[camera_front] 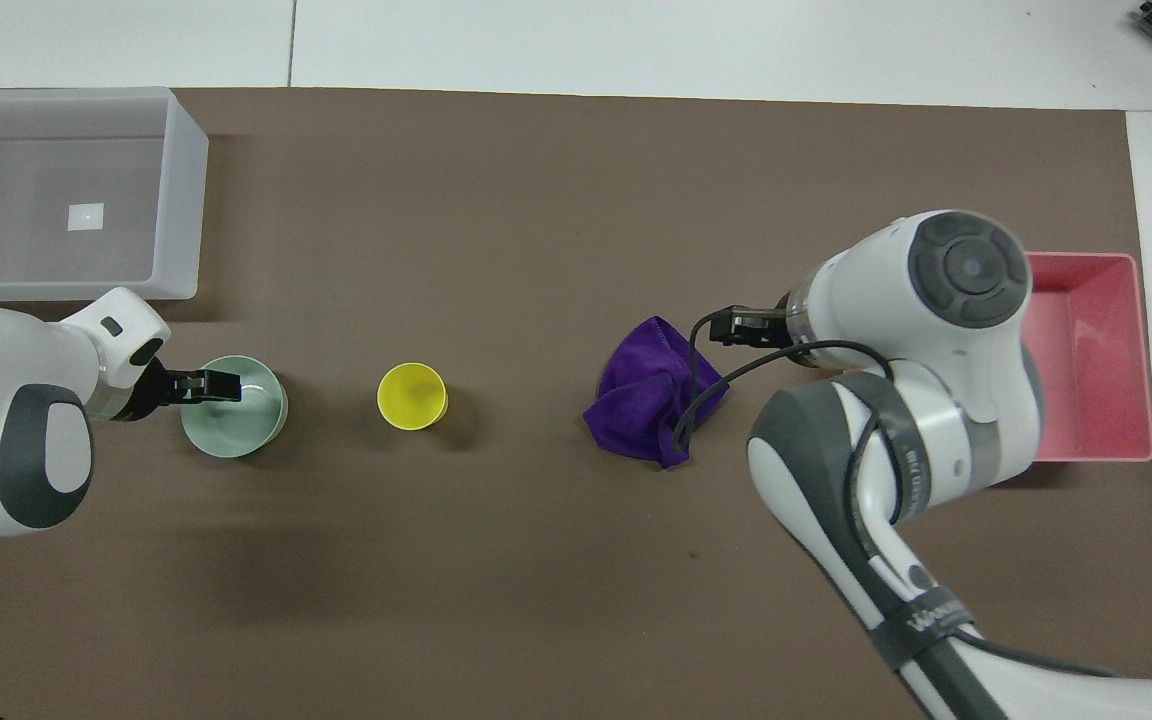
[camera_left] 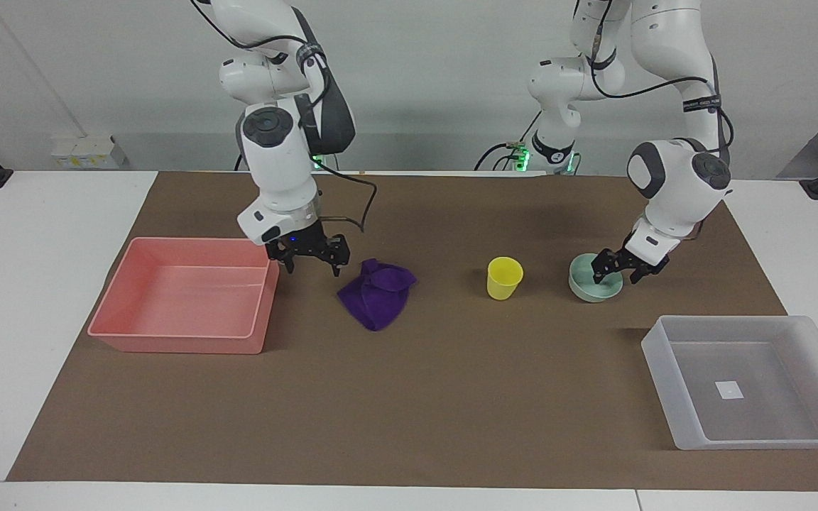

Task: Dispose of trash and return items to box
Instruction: 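Grasp the green bowl rim with the left gripper while the right gripper grasps the cloth, then lift the green bowl into the clear box with the left gripper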

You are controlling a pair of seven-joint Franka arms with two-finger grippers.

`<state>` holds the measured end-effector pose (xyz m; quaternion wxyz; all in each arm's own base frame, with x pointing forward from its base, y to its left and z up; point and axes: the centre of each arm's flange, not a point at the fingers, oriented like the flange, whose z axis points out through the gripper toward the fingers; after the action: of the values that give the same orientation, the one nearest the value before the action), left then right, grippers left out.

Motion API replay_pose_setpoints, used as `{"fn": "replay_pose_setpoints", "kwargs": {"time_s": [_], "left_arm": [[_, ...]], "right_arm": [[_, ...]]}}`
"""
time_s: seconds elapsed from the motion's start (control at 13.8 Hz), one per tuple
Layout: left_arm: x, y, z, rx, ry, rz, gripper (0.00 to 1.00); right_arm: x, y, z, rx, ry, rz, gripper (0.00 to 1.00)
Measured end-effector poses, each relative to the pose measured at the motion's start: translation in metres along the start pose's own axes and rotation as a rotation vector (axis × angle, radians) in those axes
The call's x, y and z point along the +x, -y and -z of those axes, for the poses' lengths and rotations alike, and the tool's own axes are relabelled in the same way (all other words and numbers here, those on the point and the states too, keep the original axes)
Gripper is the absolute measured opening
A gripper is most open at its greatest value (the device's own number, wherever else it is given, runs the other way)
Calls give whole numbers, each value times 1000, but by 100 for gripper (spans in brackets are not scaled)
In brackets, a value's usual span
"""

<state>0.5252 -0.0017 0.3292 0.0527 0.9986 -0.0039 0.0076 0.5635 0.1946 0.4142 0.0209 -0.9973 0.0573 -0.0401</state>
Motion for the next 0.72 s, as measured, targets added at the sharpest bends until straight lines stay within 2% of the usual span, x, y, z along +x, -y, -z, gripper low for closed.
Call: {"fn": "replay_pose_setpoints", "kwargs": {"time_s": [0.07, 0.14, 0.22, 0.29, 0.58, 0.65, 0.72], "left_arm": [[-2, 0, -2, -1, 5, 1, 75], [-4, 1, -5, -1, 11, 2, 64], [-6, 1, -8, -2, 17, 4, 64], [-8, 1, -10, -2, 20, 5, 58], [-6, 0, -6, -9, 10, 10, 7], [-3, -1, -1, -10, 1, 9, 2], [2, -2, 8, -12, -7, 7, 2]], "right_arm": [[-14, 15, -17, 7, -8, 5, 100], [-26, 24, -34, 9, -7, 16, 100], [-36, 33, -48, 10, -6, 35, 100], [-44, 42, -59, 14, -10, 51, 100], [-51, 57, -86, 38, -48, 37, 100], [-51, 56, -91, 41, -53, 37, 100], [-54, 57, -96, 50, -67, 41, 100]]}}
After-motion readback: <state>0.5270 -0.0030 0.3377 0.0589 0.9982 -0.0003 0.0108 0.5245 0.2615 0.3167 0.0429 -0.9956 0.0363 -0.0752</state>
